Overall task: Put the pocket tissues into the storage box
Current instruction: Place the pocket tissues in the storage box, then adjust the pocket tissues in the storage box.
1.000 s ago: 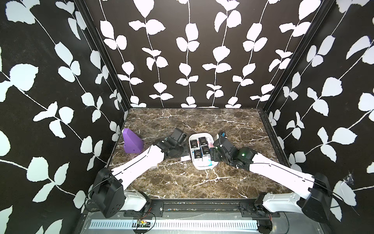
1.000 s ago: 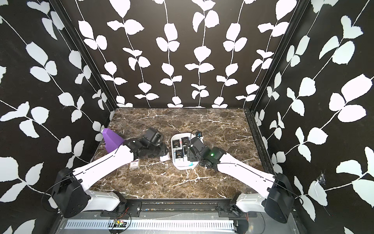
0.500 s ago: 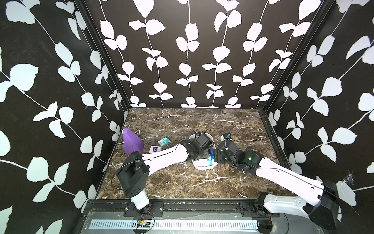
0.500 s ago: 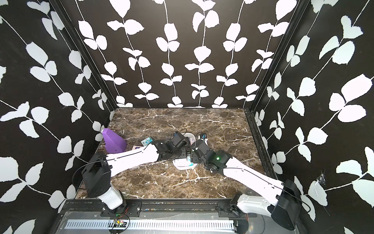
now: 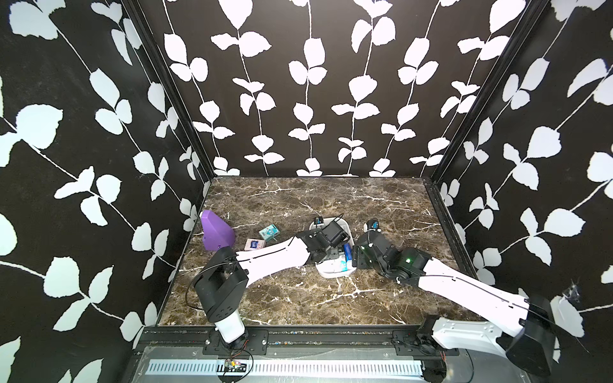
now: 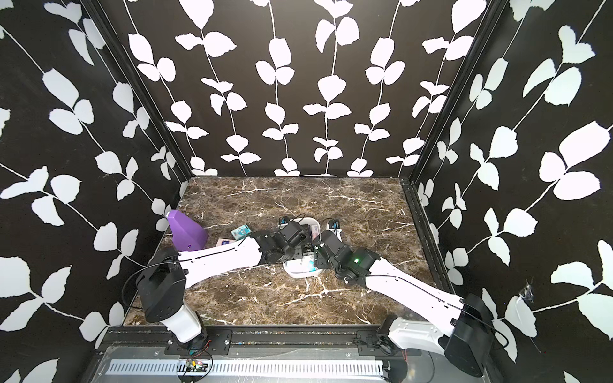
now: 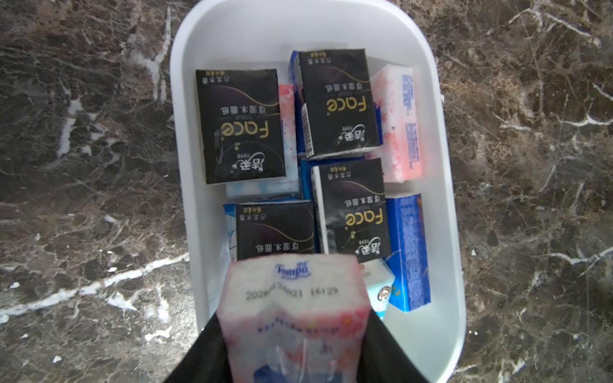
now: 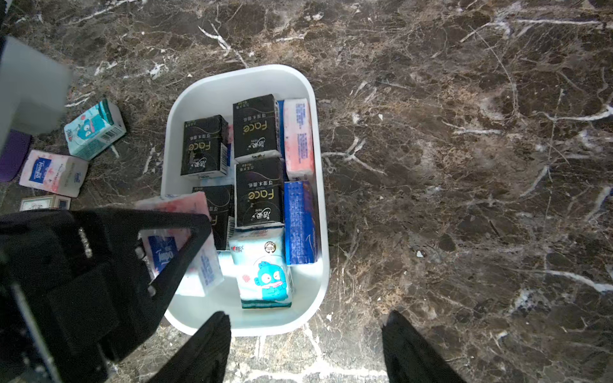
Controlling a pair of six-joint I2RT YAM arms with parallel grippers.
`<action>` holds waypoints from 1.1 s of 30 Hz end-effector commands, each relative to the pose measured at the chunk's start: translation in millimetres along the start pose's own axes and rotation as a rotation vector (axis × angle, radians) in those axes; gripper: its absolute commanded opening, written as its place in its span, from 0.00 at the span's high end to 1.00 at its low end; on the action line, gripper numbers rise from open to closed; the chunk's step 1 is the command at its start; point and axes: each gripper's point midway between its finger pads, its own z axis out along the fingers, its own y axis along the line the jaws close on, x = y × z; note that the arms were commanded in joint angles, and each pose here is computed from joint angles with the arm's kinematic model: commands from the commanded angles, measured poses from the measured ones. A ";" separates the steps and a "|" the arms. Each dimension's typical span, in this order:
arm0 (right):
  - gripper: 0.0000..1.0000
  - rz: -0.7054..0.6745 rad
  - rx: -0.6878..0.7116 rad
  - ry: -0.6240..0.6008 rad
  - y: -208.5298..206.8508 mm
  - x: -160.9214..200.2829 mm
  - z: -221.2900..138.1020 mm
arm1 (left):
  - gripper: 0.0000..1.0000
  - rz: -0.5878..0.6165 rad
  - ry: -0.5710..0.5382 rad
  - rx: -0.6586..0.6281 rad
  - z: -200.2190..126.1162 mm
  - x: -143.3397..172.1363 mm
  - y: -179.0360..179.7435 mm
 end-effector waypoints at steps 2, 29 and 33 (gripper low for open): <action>0.27 0.009 -0.009 -0.028 4.7 -10.9 -1.4 | 0.49 -0.010 0.032 -0.024 2.8 13.9 9.0; 0.63 -0.058 -0.431 0.248 149.0 -4.9 59.7 | 0.17 -0.115 -0.095 -0.078 -64.0 -55.4 131.7; 0.63 -0.038 -0.409 0.286 146.5 5.5 71.4 | 0.17 -0.176 -0.087 -0.105 -65.2 -59.1 168.5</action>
